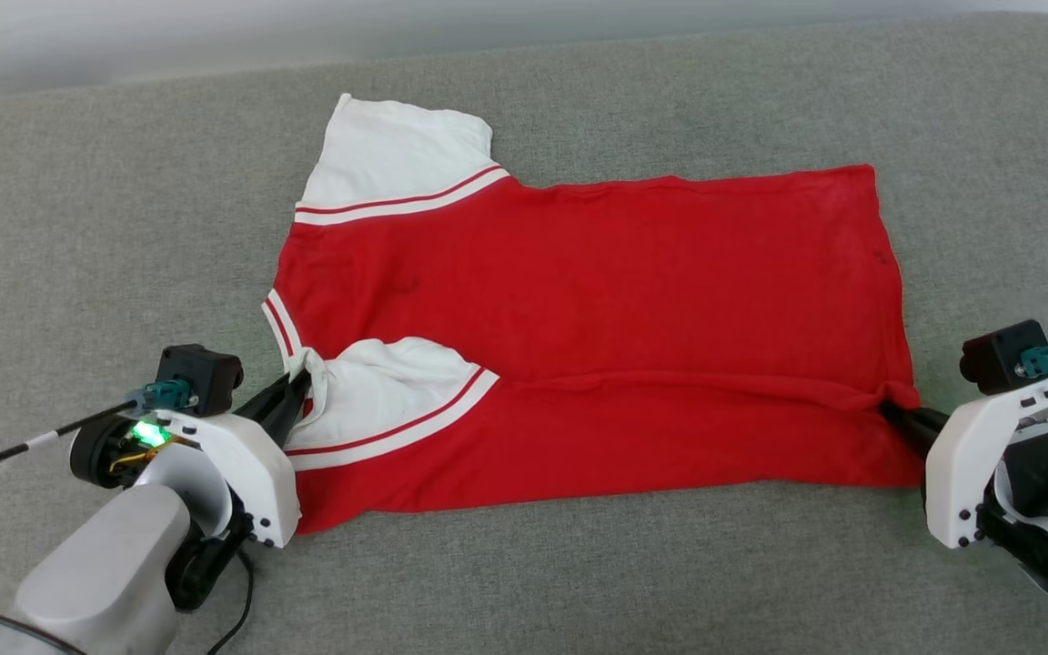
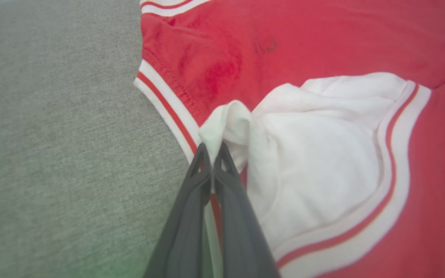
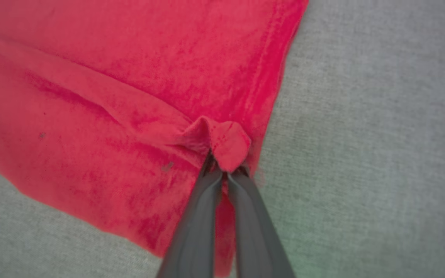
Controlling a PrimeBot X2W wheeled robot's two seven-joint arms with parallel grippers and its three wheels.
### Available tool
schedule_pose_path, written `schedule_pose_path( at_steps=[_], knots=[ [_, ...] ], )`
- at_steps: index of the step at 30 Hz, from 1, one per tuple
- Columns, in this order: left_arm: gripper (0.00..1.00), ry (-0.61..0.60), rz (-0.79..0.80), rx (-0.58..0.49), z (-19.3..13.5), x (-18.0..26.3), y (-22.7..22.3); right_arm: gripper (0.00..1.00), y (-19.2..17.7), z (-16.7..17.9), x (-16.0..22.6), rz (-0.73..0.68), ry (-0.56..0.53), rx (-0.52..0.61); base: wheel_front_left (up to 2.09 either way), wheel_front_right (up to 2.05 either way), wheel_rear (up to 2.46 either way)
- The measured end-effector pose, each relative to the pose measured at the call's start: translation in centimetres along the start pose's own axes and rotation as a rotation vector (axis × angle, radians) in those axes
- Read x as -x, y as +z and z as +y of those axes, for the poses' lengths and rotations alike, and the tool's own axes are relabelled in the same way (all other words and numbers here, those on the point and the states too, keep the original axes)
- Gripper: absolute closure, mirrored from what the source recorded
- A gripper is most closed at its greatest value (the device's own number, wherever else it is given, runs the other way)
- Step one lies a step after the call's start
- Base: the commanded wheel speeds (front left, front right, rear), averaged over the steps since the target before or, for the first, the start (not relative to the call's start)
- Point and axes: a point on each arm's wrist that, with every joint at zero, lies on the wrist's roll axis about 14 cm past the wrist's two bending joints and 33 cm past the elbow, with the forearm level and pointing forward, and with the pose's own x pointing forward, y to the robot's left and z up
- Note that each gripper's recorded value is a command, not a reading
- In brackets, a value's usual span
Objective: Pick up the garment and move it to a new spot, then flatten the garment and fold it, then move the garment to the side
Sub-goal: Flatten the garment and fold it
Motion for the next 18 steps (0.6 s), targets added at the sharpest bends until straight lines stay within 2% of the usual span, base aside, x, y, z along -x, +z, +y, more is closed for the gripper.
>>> schedule_pose_path(
  at_steps=[3, 4, 5, 6, 7, 12, 18],
  knots=[
    [1.00, 0.005, 0.003, 0.011, 0.3, -0.1, -0.1, 1.00, 0.3, 0.3, -0.2, -0.014, 0.007, 0.002, 0.00, 0.00, 0.00],
    [1.00, 0.008, 0.002, 0.016, 0.4, -0.1, -0.1, 0.89, 0.5, 0.4, -0.2, -0.023, 0.008, 0.003, 0.00, 0.00, 0.00],
    [0.88, 0.013, -0.001, 0.020, 0.5, 0.0, 0.0, 0.67, 0.7, 0.4, -0.1, -0.032, 0.008, 0.004, 0.00, 0.00, 0.00],
    [0.24, 0.019, -0.001, 0.015, 0.7, 0.1, 0.0, 0.52, 0.8, 0.5, 0.0, -0.039, 0.010, 0.007, 0.00, 0.00, 0.00],
    [0.00, 0.023, -0.002, 0.010, 0.9, 0.3, 0.2, 0.00, 1.0, 0.6, 0.1, -0.047, 0.013, 0.009, 0.00, 0.00, 0.00],
    [0.00, 0.057, -0.066, -0.006, 2.3, 1.5, 2.8, 0.00, 2.6, 0.9, 1.2, -0.114, 0.019, 0.028, 0.00, 0.00, 0.00],
    [0.00, 0.064, -0.093, -0.094, 3.5, 3.4, 6.4, 0.00, 4.4, 1.4, 2.4, -0.186, 0.030, 0.051, 0.00, 0.00, 0.00]
  ],
)
